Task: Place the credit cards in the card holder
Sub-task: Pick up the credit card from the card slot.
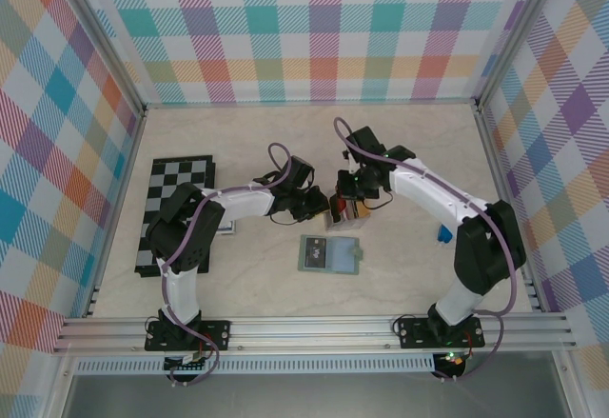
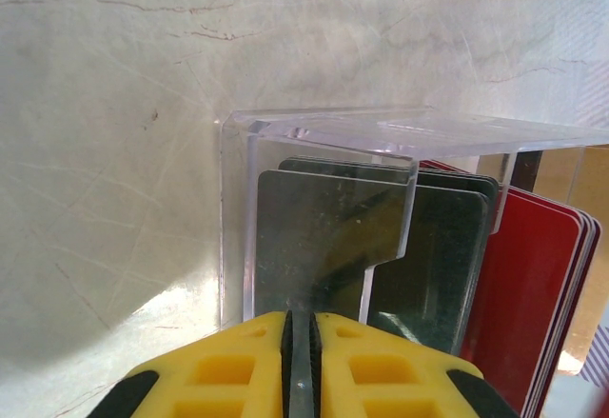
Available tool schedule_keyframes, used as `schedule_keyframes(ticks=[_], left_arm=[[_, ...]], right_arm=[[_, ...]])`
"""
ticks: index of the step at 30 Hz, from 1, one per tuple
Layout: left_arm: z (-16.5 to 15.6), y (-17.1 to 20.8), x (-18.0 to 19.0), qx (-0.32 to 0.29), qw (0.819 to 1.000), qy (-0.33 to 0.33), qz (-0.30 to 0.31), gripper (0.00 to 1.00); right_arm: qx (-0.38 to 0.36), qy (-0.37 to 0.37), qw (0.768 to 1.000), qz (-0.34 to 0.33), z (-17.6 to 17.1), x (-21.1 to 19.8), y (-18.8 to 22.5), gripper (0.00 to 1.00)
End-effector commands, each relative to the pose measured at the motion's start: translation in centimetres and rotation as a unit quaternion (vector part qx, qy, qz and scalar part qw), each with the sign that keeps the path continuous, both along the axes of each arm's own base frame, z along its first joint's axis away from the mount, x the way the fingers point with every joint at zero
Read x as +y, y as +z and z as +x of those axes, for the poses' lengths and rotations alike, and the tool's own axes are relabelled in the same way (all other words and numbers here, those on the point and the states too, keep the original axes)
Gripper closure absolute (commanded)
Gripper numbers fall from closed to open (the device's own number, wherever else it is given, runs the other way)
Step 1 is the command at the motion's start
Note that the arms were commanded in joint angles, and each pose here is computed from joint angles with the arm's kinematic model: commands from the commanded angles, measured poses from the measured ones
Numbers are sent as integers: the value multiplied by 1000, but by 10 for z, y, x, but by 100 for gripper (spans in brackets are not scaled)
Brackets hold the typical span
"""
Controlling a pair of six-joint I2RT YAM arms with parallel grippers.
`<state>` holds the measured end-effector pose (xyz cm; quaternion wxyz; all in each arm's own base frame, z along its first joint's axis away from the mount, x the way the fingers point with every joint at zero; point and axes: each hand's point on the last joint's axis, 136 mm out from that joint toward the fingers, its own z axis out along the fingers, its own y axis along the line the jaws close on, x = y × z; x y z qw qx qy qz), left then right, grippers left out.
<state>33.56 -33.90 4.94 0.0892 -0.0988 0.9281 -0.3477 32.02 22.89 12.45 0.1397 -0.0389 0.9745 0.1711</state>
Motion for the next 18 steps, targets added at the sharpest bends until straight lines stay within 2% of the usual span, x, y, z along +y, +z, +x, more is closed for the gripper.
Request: schedule_keyframes(ticks=[1,6,12,15,18], left_arm=[[2,7,-1,-8,1000,-1,-6,85],[1,7,0,-7,1000,-1,-4,85],[1,8,0,-8,1000,-2,-6,85],[0,14,0,-13,1000,-3,-9,84],[0,29,2,-29,999,-4,-15,79]], right_arm=[[4,-8,999,-40,-3,-13,-10,96],[-21,-15,997,-76,-2,-31,0,96],[-25,-23,996,-84,-6,-40,3,95],[-32,-27,997,-70,-9,-39,11,96],[-51,-30,998,-19,-15,-31,30,96]])
